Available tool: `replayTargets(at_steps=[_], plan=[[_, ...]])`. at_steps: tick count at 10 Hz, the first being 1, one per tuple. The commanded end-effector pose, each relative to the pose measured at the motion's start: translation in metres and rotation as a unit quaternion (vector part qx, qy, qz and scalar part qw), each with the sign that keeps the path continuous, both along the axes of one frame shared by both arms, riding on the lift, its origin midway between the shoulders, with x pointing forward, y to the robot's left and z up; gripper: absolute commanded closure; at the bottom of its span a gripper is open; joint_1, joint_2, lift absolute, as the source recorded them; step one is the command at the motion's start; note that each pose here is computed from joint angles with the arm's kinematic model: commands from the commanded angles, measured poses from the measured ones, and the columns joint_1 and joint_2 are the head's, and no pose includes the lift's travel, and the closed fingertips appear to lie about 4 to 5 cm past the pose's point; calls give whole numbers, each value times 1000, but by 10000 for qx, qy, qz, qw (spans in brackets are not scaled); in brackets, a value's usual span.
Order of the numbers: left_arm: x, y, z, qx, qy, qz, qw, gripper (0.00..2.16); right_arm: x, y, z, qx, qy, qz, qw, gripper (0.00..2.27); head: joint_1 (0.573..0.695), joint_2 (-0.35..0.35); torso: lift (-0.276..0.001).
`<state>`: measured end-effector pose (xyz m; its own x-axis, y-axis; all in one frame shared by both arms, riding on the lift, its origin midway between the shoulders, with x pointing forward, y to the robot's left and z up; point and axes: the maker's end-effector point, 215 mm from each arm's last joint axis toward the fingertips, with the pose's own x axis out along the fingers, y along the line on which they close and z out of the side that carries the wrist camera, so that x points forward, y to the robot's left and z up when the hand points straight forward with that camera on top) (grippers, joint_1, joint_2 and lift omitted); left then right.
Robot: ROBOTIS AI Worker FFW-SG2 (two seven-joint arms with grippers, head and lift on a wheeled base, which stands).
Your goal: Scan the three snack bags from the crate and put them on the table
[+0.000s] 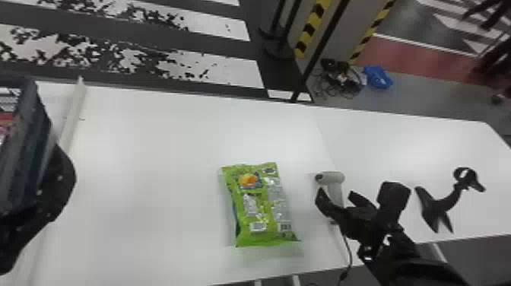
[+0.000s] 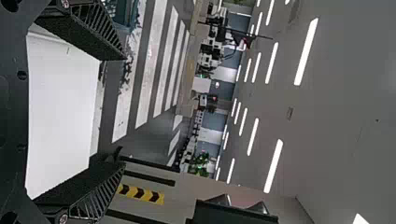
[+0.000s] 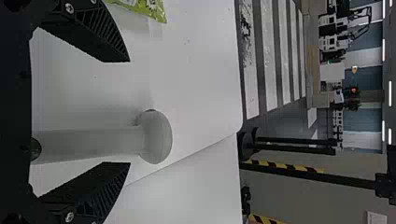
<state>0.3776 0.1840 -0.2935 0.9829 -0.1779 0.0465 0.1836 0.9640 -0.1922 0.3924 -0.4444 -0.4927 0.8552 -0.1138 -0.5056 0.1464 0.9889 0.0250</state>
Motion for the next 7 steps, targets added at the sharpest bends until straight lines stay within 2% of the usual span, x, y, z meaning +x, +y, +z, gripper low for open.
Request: replayTargets(at_steps=[1,3,4,5,6,7], plan=[[-2,0,0,1,7,-7,10000,66,2,-12,-25,52,93,-46,9999,97,695,-350,-94],[-2,2,3,22,-18,-2,10000,63,3,-20,-31,-14,-58,-89,9999,184,695,-350,-94],[-2,3,4,27,-25,3,10000,63,1,-22,-34,-19,-39,-104,9999,427,695,-350,-94],[-2,1,4,27,-19,-18,10000,63,1,-24,-36,-25,-20,-111,9999,1031,695,-350,-94],[-2,-1,4,23,-33,-54,10000,63,-1,-25,-40,-18,67,-122,9999,1980,695,-350,-94],[-1,-2,5,18,-35,-70,10000,63,-3,-26,-42,25,109,-133,9998,2148,695,-350,-94]])
